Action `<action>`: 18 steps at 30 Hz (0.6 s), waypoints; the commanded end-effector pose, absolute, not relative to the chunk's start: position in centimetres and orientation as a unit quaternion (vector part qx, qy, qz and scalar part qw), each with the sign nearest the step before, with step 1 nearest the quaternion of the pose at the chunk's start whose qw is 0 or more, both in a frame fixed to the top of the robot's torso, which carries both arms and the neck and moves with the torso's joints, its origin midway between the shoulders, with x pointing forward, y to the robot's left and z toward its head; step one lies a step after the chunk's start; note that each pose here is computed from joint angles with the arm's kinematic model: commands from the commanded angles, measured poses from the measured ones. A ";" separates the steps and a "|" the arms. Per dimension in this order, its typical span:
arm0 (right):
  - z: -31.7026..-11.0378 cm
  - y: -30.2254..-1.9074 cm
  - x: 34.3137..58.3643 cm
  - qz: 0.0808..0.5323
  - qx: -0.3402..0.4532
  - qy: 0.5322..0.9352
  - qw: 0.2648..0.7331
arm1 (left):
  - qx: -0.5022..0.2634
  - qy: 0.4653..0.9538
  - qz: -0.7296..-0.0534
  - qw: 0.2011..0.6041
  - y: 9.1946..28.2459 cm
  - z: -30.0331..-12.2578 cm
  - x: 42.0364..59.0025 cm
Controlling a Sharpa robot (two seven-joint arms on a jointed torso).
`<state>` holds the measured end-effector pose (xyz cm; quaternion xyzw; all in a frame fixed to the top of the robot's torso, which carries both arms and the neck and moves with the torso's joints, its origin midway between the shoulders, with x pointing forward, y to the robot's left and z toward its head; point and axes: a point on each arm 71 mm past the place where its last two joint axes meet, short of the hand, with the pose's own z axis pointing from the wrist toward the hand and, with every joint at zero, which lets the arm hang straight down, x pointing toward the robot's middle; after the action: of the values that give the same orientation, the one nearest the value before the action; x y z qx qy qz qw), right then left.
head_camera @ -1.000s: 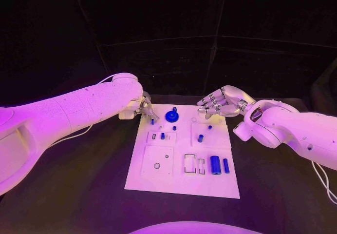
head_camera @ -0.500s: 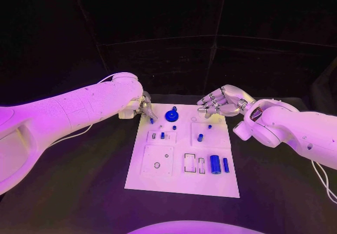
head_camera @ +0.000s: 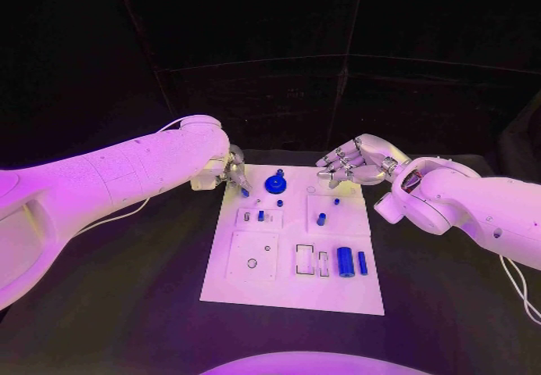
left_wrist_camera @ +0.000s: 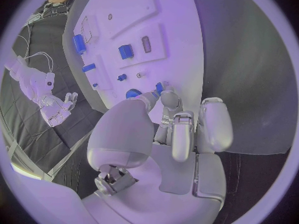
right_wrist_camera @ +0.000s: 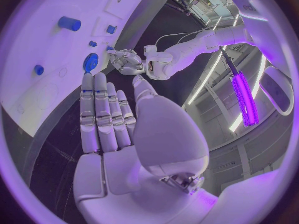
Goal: Assemble the parts on the task board
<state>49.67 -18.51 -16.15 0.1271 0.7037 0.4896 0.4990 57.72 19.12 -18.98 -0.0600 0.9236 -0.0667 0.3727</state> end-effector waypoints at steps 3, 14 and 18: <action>-16.0 -18.4 49.6 0.495 0.122 0.702 0.497 | -0.069 0.914 -0.089 0.389 19.3 -18.6 57.4; -16.0 -18.7 49.6 0.494 0.123 0.702 0.499 | -0.082 0.886 -0.133 0.436 20.1 -17.6 55.4; -16.0 -18.8 49.6 0.493 0.123 0.702 0.500 | -0.086 0.876 -0.150 0.449 20.4 -17.5 54.5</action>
<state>49.67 -18.86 -16.15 0.1278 0.7037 0.4882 0.5001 54.47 20.63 -17.98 -0.0706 0.8974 -0.1228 0.4178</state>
